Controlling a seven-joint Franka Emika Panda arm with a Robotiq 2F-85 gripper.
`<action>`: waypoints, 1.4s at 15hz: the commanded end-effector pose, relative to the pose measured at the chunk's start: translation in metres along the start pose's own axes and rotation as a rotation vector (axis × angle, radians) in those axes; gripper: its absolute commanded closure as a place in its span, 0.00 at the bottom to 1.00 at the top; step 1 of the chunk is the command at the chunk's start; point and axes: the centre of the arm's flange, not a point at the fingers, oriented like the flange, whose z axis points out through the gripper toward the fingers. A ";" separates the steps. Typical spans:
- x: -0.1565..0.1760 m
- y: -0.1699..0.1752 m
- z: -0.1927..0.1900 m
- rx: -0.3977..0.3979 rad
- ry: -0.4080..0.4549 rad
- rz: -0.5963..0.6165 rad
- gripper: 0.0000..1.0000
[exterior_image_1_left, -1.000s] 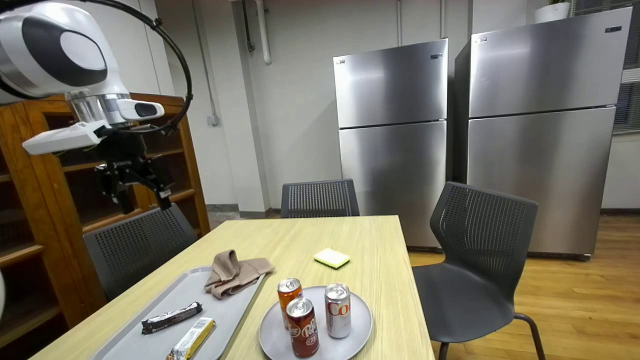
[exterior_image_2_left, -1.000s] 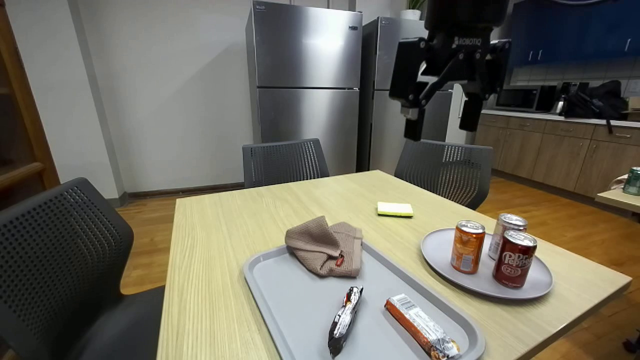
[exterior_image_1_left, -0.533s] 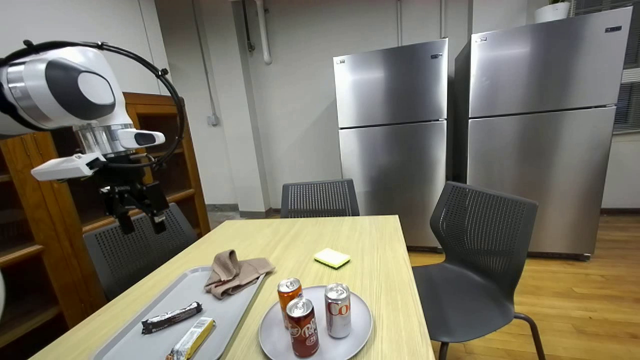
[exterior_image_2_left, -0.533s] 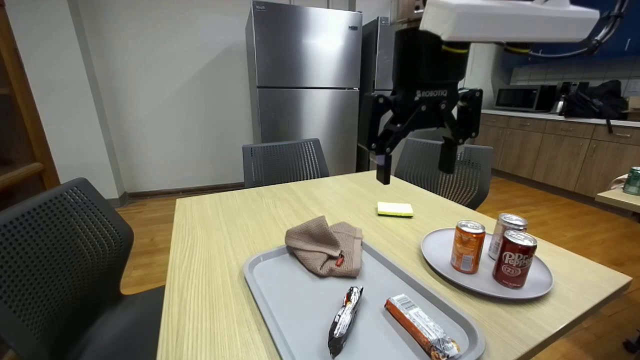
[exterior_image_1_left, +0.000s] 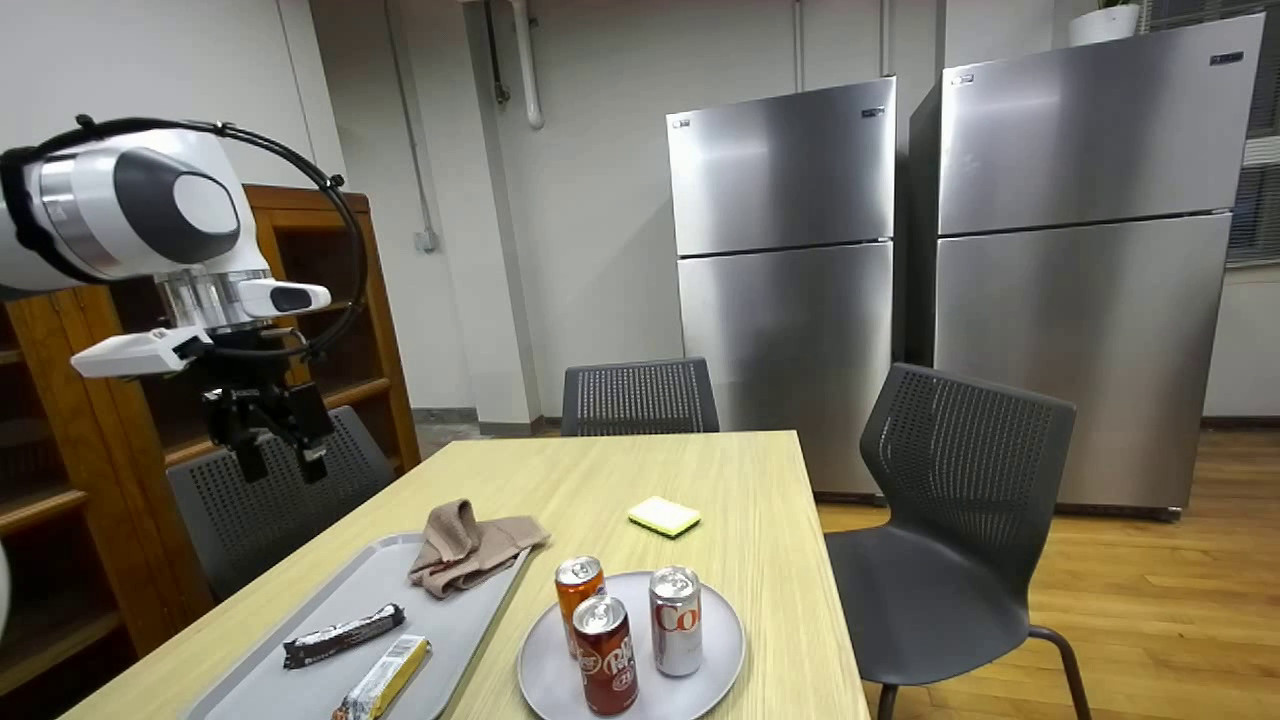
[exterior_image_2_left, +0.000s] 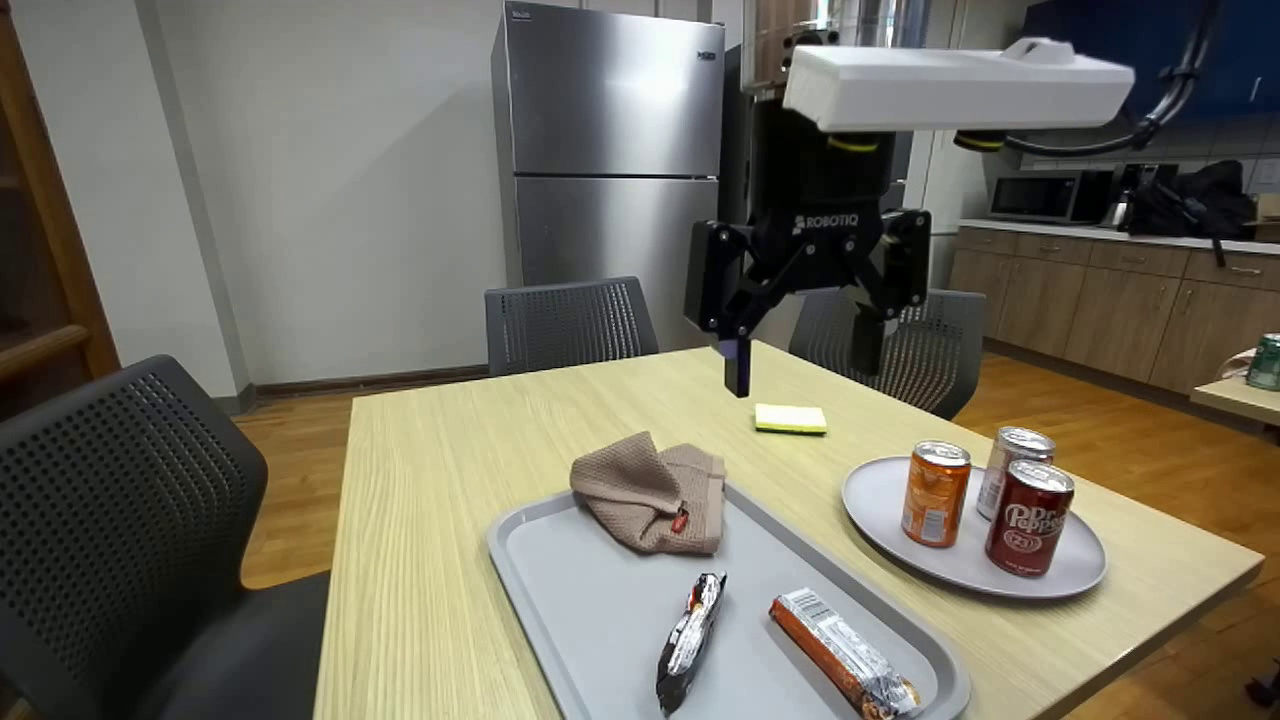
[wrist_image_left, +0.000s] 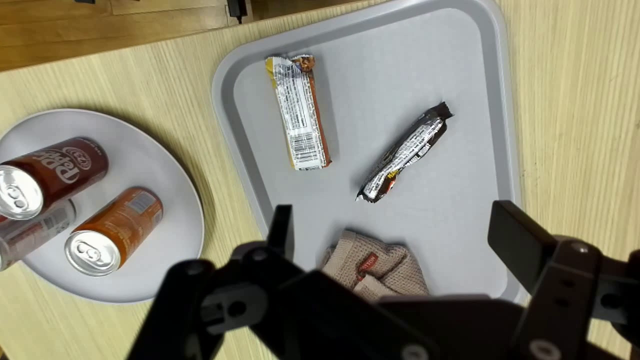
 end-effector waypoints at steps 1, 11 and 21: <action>0.000 0.000 0.000 0.000 0.000 0.000 0.00; -0.004 -0.037 0.018 0.047 -0.065 0.185 0.00; 0.007 -0.061 0.070 0.014 -0.127 0.447 0.00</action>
